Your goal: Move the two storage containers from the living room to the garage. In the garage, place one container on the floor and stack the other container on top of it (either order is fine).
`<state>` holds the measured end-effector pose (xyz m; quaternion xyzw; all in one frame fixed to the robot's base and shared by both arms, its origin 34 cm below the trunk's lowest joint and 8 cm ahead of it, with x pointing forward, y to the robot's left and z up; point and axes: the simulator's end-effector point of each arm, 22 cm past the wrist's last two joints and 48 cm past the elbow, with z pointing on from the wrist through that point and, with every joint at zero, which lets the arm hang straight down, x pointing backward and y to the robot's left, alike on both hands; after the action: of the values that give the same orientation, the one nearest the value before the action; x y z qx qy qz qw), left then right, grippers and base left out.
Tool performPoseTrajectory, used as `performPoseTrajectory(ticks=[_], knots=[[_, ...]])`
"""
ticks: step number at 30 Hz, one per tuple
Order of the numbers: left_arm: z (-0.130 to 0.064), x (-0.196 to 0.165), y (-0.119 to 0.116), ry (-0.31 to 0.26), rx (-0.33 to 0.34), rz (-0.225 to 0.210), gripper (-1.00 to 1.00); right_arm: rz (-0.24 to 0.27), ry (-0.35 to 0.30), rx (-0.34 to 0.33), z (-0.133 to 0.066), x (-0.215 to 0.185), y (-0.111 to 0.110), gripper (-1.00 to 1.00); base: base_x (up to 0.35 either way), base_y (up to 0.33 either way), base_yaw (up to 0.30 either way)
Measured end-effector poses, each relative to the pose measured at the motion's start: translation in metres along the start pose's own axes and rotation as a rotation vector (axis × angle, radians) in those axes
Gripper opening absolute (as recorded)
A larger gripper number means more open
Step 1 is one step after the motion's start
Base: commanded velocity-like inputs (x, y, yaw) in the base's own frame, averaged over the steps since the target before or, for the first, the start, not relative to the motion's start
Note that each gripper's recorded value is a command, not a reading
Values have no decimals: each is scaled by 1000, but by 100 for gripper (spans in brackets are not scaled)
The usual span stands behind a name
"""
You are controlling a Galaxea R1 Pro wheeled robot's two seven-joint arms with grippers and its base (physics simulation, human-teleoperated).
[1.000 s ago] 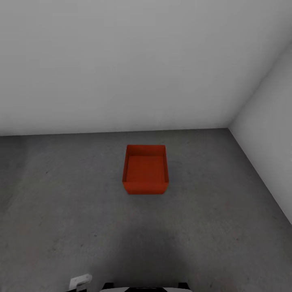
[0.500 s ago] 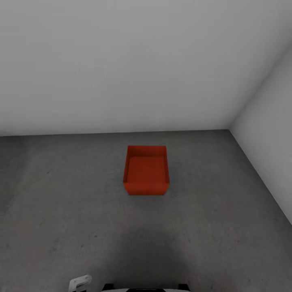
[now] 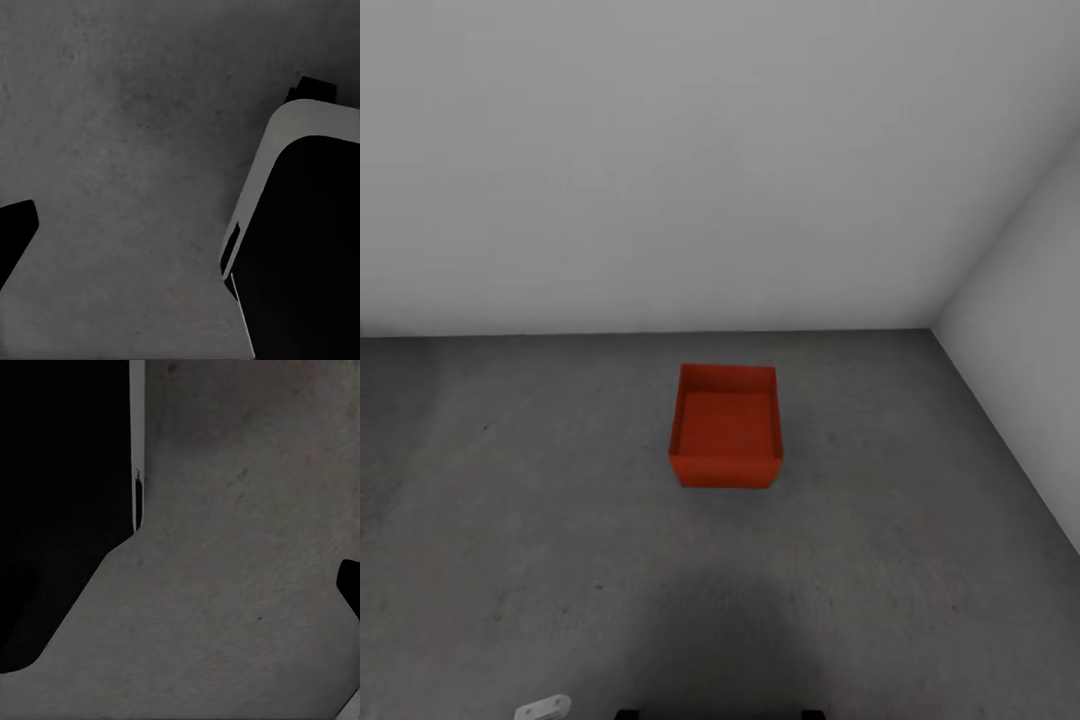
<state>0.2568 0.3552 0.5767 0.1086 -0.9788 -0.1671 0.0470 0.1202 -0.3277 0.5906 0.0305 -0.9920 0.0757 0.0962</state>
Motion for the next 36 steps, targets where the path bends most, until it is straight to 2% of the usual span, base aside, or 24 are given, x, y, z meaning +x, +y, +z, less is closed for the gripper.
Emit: performPoseTrajectory(ticks=[9,24,32,36], knots=[[1,15,14,10,-16,7,100,2,-14,0,-1,-6,0,100,0,0,67],[-4,7,9,-11,-6,10,100,5,-32,-1,-4,-11,1,100,0,0,75],[-7,3,8,-21,-3,5,100,4,-34,-29,-7,-7,21,100,0,0,87],[-8,1,8,-27,-1,2,100,6,-31,-86,-8,-3,35,100,0,0,45]])
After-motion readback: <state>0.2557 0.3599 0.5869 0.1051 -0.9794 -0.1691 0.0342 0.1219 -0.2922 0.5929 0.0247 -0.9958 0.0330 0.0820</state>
